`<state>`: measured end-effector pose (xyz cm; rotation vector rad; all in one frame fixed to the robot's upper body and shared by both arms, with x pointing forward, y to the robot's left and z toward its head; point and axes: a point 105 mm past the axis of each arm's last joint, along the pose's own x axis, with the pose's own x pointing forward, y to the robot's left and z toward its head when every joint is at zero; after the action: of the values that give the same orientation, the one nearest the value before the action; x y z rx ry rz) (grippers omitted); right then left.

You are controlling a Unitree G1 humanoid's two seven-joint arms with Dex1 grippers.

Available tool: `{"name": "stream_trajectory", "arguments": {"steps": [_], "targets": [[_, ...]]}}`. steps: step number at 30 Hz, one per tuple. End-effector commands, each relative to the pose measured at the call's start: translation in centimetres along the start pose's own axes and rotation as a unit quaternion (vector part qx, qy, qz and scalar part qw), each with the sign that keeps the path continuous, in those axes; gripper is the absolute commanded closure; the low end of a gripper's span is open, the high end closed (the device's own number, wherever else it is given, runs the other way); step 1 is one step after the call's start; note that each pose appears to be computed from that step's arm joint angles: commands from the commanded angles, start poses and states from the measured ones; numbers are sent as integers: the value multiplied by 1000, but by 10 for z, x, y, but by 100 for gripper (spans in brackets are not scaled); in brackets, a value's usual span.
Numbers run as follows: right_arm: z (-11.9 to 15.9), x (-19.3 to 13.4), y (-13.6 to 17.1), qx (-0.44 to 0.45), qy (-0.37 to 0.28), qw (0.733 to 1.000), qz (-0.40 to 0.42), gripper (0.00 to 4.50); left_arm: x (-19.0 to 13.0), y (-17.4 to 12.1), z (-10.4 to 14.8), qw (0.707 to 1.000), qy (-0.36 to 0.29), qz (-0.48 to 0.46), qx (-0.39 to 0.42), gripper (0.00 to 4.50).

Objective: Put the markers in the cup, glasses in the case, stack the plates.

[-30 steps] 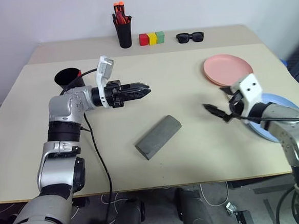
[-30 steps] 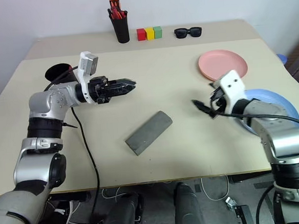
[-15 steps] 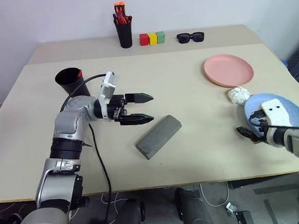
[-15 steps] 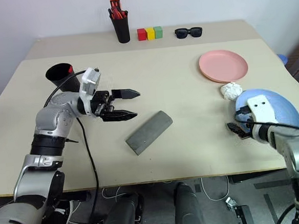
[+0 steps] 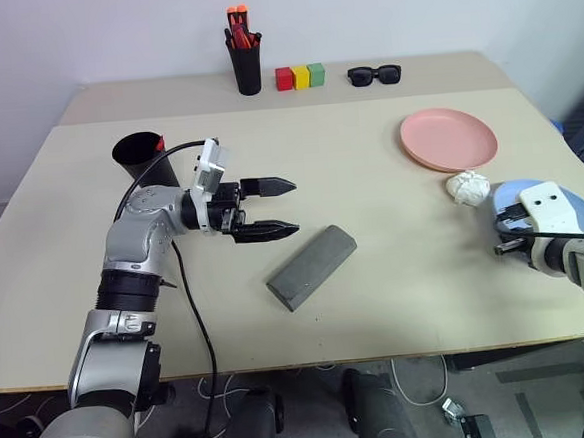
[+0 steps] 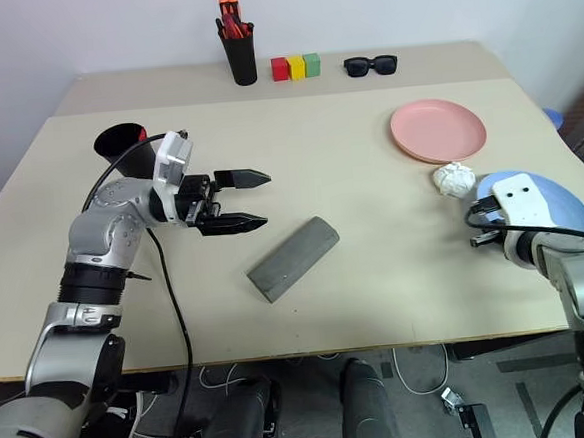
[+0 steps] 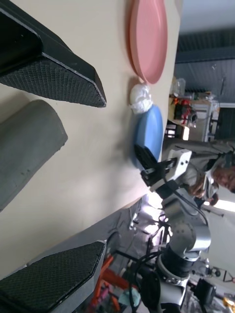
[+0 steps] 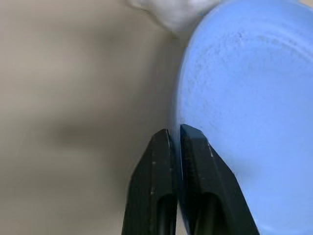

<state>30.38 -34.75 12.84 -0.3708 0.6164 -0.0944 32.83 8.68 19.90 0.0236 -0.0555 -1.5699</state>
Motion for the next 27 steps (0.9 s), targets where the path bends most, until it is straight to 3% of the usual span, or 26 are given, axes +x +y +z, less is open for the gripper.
{"name": "stream_trajectory", "arguments": {"steps": [1, 6, 12, 18, 23, 24, 25, 27], "targets": [[36, -16, -44, -41, -45, 991, -116, 441, -2, 9, 15, 999, -2, 25, 32, 0], [98, -1, -26, -39, -160, 980, -111, 441, -3, 23, 19, 995, -16, 76, 56, 0], [147, 40, 16, -159, -226, 958, -79, 441, -8, 27, 15, 993, -22, 96, 64, 0], [174, 64, 48, -240, -263, 933, -48, 441, -18, 33, 13, 989, -29, 127, 67, 0], [173, 78, 67, -167, -260, 951, 21, 441, -19, 30, 9, 988, -32, 135, 69, 0], [169, 81, 67, -175, -255, 951, 17, 378, -20, 31, 9, 987, -33, 138, 70, 0], [167, 82, 66, -190, -252, 949, 7, 352, -20, 31, 10, 987, -33, 140, 71, 0], [167, 83, 67, -153, -257, 954, 24, 255, -21, 29, 10, 987, -32, 140, 72, 0]]}}
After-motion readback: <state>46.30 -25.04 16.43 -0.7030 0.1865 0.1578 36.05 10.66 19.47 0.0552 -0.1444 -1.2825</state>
